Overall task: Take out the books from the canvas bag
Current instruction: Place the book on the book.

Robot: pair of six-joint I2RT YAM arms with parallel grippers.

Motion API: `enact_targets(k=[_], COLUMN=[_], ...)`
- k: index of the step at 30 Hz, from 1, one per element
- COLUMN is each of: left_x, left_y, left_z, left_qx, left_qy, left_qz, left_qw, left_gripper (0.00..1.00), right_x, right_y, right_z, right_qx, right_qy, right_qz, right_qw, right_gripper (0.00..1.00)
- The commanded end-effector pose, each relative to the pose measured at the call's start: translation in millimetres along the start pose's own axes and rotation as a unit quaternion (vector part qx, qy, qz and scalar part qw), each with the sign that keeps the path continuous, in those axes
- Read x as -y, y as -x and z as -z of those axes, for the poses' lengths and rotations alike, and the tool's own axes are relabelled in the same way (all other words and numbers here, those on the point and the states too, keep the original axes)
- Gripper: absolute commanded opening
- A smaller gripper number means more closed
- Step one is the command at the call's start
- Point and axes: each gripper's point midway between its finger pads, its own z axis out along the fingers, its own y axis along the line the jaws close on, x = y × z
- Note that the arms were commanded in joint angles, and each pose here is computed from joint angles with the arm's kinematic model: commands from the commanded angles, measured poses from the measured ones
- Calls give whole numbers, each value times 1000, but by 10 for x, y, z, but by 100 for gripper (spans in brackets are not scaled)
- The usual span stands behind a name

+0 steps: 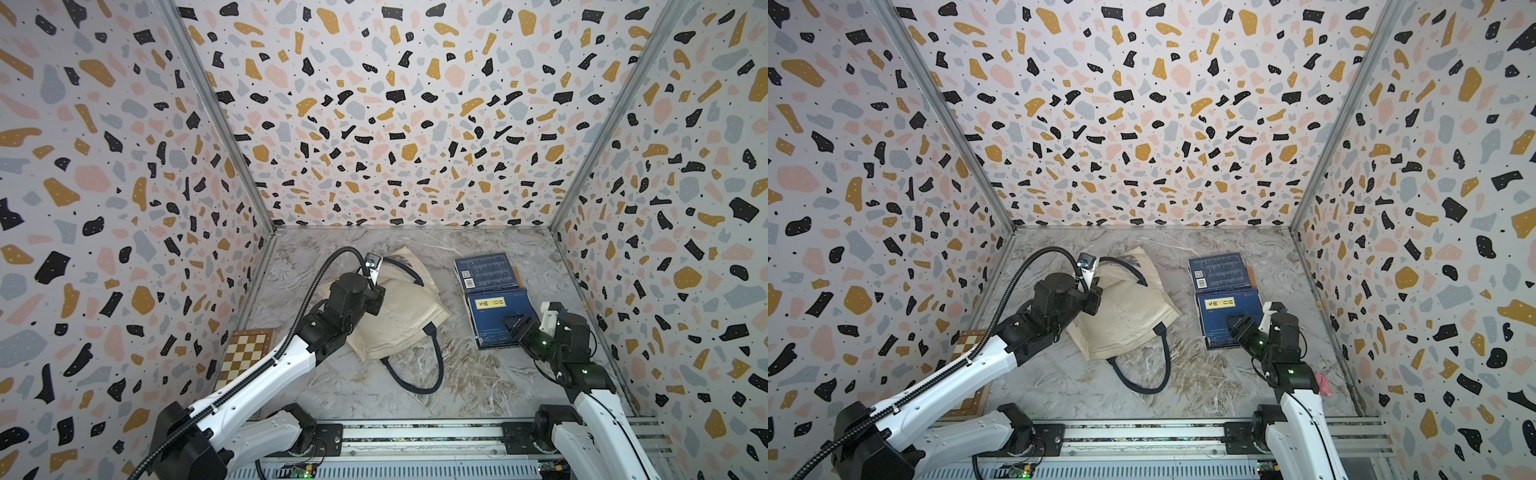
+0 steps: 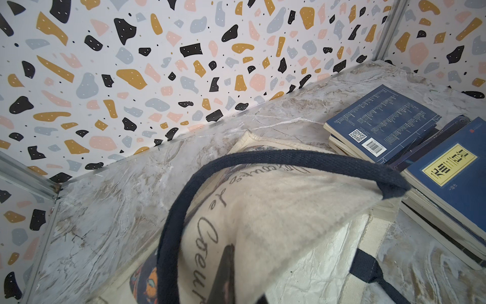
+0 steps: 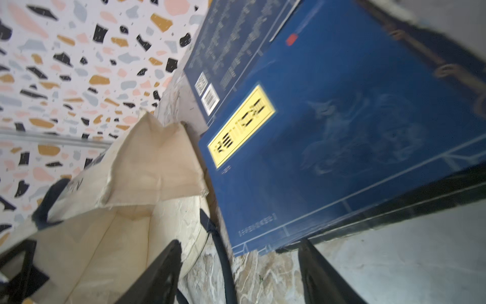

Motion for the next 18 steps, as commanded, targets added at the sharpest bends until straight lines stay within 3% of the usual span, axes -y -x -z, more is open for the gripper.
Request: enact_targets(k=[1,11,18], left_x=[-34,-93,-148], left_y=[229,243,354], left_z=[11,-19,60], left_qx=[25,0,-3], left_qy=[6,26,35], left_qz=[21,40,50], left_qw=[999,999,998], left_gripper=[0,0,0], right_x=[-350,-1081,-1278], right_y=[-16,-813,-1264], right_z=[51,-67,-159], right_qx=[9,-64,-106], right_qy=[34,126,170], right_qz=[63,166,173], right_qw=[997,976,964], right_gripper=[72,71,72])
